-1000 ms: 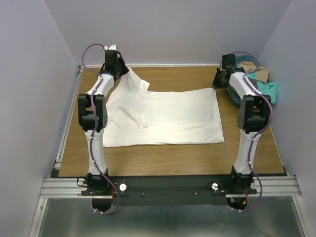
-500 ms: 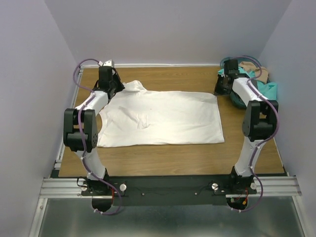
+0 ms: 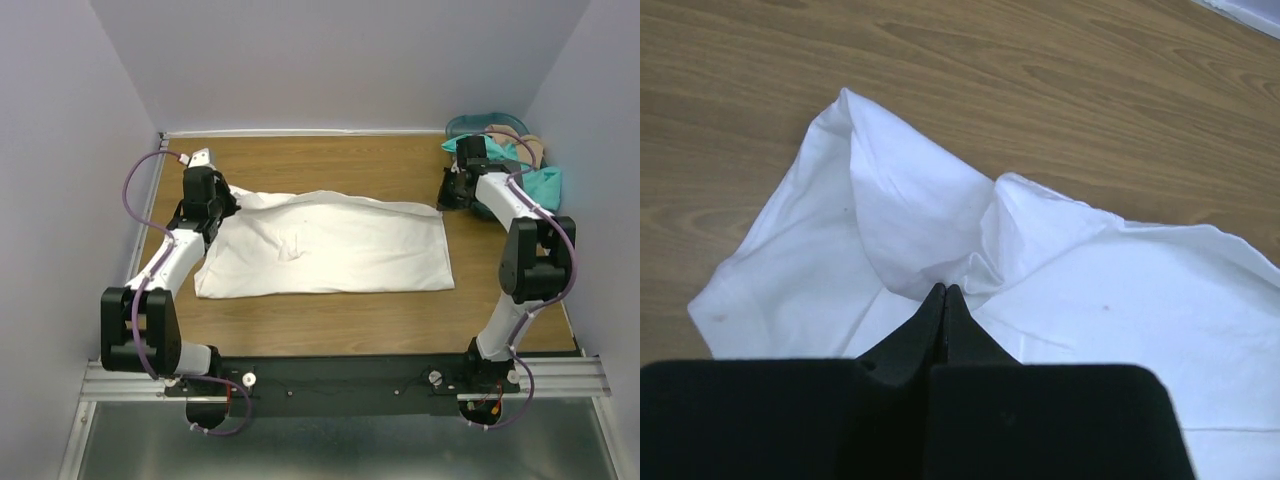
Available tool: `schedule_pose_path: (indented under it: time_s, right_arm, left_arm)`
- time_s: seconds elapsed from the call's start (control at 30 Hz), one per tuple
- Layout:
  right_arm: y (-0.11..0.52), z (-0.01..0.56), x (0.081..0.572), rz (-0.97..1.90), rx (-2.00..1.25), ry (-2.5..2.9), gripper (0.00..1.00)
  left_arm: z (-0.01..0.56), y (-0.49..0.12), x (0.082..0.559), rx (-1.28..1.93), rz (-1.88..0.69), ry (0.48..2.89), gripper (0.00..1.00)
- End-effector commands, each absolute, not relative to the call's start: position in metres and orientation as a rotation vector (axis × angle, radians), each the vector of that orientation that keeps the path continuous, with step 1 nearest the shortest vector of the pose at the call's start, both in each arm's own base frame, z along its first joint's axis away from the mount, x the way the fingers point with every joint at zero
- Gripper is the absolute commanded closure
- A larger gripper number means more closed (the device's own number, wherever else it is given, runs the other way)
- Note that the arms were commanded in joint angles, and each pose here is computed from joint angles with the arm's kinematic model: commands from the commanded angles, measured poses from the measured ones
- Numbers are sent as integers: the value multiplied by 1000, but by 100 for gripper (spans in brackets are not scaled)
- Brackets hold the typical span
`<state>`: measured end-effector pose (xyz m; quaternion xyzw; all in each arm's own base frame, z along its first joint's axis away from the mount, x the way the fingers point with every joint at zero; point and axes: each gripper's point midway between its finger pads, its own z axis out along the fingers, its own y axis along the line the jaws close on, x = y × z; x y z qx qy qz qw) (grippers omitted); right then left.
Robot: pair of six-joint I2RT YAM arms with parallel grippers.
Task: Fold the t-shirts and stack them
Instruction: Fold the tshirt
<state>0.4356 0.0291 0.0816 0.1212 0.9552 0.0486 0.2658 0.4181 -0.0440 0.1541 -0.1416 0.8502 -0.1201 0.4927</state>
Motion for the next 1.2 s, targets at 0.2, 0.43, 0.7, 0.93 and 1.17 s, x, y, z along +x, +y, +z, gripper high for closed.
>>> schedule_pose_path:
  time_s: [0.2, 0.43, 0.7, 0.93, 1.17]
  right_arm:
    - [13, 83, 410, 42, 368, 2569, 100]
    - [12, 80, 393, 27, 373, 2579, 99]
    - [8, 77, 378, -2, 379, 2587, 100]
    - [3, 63, 362, -45, 406, 2624, 100]
    - [0, 55, 347, -71, 465, 2638, 56]
  left_arm:
    - [150, -33, 370, -398, -252, 2067, 100]
    - [150, -29, 345, -424, -240, 2059, 100]
    - [157, -25, 326, -456, -241, 2029, 100]
    - [142, -30, 310, -519, -278, 2091, 100]
    - [142, -41, 281, -677, -370, 2164, 63]
